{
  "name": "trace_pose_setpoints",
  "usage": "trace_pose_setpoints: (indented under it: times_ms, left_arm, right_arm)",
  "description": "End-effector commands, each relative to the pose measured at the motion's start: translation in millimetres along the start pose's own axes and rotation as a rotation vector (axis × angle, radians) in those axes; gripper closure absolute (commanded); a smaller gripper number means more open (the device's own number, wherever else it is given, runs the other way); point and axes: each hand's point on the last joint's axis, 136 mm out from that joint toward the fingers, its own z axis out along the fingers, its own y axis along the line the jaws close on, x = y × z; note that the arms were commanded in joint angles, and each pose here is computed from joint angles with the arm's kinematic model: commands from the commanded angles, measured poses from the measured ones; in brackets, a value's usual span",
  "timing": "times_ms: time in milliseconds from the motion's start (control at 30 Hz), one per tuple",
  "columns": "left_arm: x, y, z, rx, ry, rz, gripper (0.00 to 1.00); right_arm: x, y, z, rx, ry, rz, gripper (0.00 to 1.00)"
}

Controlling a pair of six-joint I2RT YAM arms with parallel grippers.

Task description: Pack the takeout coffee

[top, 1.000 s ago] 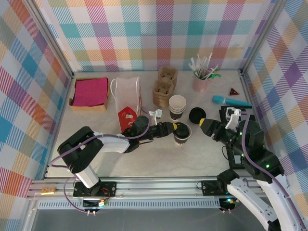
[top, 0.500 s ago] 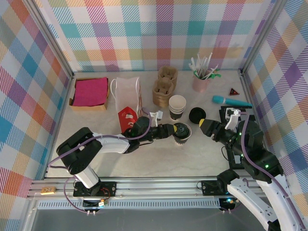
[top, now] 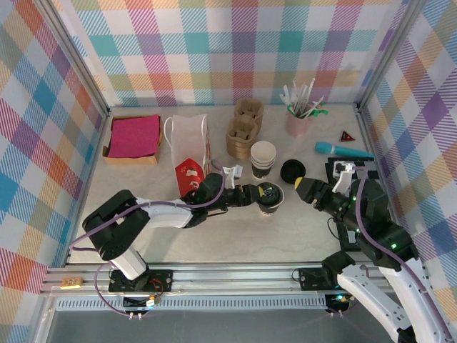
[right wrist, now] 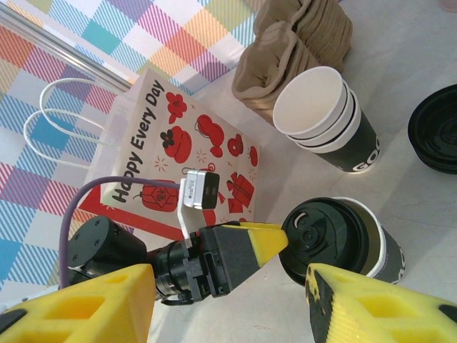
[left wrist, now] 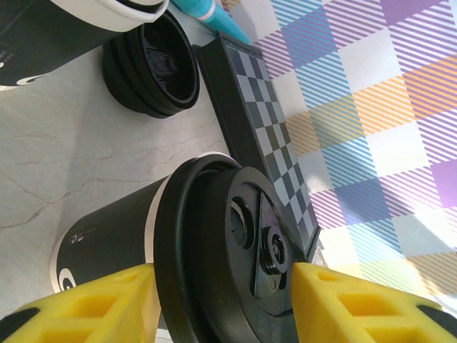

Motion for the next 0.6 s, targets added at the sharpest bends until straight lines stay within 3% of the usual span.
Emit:
trace_pose_setpoints:
  times_ms: [0, 567]
  left_arm:
    - [-7.9, -21.9, -0.8, 0.027, -0.021, 0.055, 0.48]
    - [-12.8, -27.7, 2.9, -0.019, -0.023, 0.096, 0.42]
  right_arm:
    - [-4.1, 4.7, -0.4, -0.028, -0.022, 0.002, 0.41]
    - [-3.7, 5.5, 2.0, -0.033, -0.018, 0.007, 0.42]
